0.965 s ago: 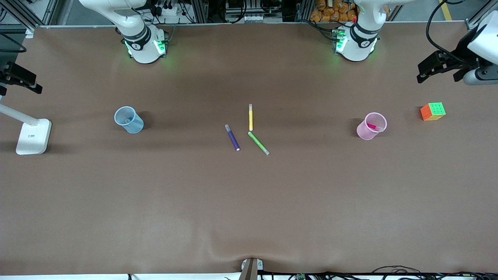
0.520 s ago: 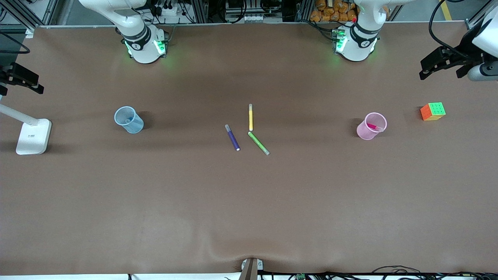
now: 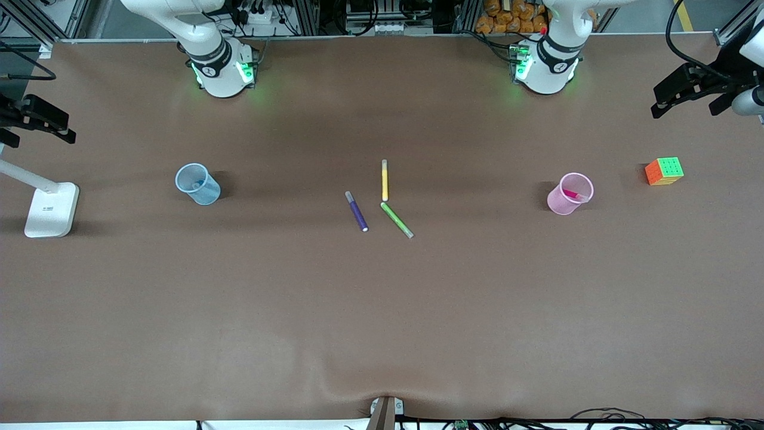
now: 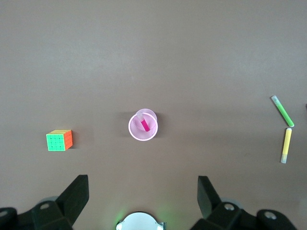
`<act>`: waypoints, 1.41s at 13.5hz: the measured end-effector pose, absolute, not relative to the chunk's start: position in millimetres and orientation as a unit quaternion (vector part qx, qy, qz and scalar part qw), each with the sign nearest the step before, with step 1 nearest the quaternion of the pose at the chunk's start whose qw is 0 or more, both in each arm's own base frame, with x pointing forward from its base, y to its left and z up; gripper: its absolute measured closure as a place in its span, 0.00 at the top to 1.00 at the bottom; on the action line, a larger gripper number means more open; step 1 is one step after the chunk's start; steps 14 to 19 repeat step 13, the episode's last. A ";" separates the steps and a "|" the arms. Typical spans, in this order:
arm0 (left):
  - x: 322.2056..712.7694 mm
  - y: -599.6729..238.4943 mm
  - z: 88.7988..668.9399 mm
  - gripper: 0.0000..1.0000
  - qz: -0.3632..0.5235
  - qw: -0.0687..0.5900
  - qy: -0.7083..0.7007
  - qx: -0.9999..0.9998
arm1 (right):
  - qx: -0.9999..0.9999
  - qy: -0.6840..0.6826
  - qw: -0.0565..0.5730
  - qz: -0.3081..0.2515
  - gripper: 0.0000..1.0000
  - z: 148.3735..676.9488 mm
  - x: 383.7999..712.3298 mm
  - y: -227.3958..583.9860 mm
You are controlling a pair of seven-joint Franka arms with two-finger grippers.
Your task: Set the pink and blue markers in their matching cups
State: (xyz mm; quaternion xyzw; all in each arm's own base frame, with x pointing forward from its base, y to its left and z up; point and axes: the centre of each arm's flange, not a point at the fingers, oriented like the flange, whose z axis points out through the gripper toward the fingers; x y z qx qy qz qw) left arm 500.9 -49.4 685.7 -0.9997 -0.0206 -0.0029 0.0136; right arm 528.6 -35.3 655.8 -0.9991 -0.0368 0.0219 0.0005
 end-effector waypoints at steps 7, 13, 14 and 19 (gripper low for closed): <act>498.8 -47.3 683.4 1.00 0.009 0.015 -0.023 -1.000 | -0.999 -0.036 0.000 0.020 1.00 656.1 529.0 -36.2; 503.1 -44.8 676.6 1.00 0.017 0.015 -0.025 -0.999 | -0.999 -0.036 0.000 0.020 1.00 656.1 529.1 -36.3; 503.1 -44.8 676.6 1.00 0.017 0.015 -0.025 -0.999 | -0.999 -0.036 0.000 0.020 1.00 656.1 529.1 -36.3; 503.1 -44.8 676.6 1.00 0.017 0.015 -0.025 -0.999 | -0.999 -0.036 0.000 0.020 1.00 656.1 529.1 -36.3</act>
